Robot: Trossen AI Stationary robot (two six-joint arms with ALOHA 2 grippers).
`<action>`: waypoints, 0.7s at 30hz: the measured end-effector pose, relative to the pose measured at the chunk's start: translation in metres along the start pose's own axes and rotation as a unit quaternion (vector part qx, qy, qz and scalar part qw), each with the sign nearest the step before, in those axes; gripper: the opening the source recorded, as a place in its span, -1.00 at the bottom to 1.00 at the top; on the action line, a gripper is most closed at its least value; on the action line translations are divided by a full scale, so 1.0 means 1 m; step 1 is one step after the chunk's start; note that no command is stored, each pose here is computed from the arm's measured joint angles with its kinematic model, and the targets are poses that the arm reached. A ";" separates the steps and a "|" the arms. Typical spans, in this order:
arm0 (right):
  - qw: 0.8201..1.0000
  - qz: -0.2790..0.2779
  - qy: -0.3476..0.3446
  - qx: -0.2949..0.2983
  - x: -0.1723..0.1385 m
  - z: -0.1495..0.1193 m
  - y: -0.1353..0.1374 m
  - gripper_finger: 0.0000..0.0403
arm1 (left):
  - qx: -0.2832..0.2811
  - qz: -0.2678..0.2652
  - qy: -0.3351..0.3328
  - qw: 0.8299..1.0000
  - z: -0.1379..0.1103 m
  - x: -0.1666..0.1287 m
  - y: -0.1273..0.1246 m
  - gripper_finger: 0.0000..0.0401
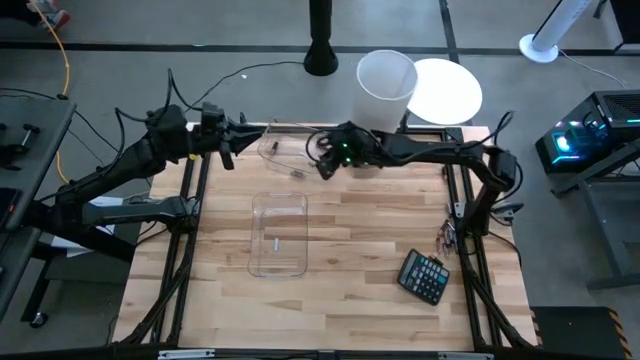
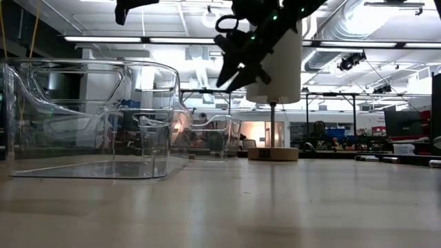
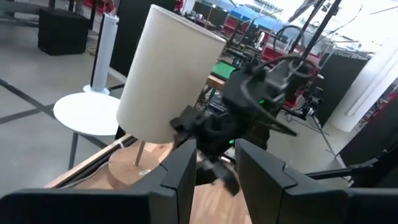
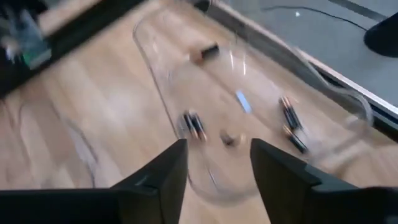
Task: Sort batteries
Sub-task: Adjust the batteries
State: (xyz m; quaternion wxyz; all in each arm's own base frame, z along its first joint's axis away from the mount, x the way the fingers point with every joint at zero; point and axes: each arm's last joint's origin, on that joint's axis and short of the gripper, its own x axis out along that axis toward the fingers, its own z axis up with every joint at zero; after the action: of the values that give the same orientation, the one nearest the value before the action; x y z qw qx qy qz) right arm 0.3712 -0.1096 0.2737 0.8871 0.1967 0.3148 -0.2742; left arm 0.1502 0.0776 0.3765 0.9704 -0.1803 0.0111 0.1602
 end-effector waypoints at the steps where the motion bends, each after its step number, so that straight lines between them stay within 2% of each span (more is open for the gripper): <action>1: 1.000 0.001 0.014 -0.006 -0.006 -0.002 0.000 -0.11 | 0.000 0.001 0.001 1.000 0.000 0.000 0.000 -0.47; 5: 0.994 -0.021 0.099 -0.044 -0.031 -0.025 0.005 -0.08 | 0.000 0.002 0.006 1.000 -0.001 0.000 0.000 -0.47; 7: 0.988 -0.033 0.145 -0.049 -0.043 -0.050 0.007 -0.08 | 0.008 0.002 0.006 1.000 -0.001 0.000 0.000 -0.47; 9: 0.981 -0.040 0.188 -0.031 -0.056 -0.080 0.005 -0.08 | 0.013 0.002 0.006 1.000 -0.001 0.000 0.000 -0.47; 12: 0.965 -0.065 0.253 0.037 -0.080 -0.130 -0.003 -0.08 | 0.013 0.003 0.006 1.000 -0.001 0.001 0.001 -0.47; 15: 0.934 -0.099 0.304 0.156 -0.102 -0.177 -0.014 -0.08 | 0.013 0.003 0.006 1.000 -0.001 0.001 0.001 -0.47; 18: 0.907 -0.133 0.318 0.242 -0.117 -0.214 -0.023 -0.09 | 0.013 0.004 0.008 1.000 -0.002 0.002 0.001 -0.47; 21: 0.877 -0.188 0.311 0.314 -0.122 -0.238 -0.035 -0.12 | 0.011 0.008 0.011 1.000 -0.002 0.004 0.002 -0.47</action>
State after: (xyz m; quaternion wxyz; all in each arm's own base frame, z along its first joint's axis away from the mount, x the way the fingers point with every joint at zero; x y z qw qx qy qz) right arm 0.1633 0.0322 0.1761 0.5665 0.4772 0.5031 -0.4452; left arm 0.1534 0.0796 0.3732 0.9709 -0.1708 0.0248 0.1660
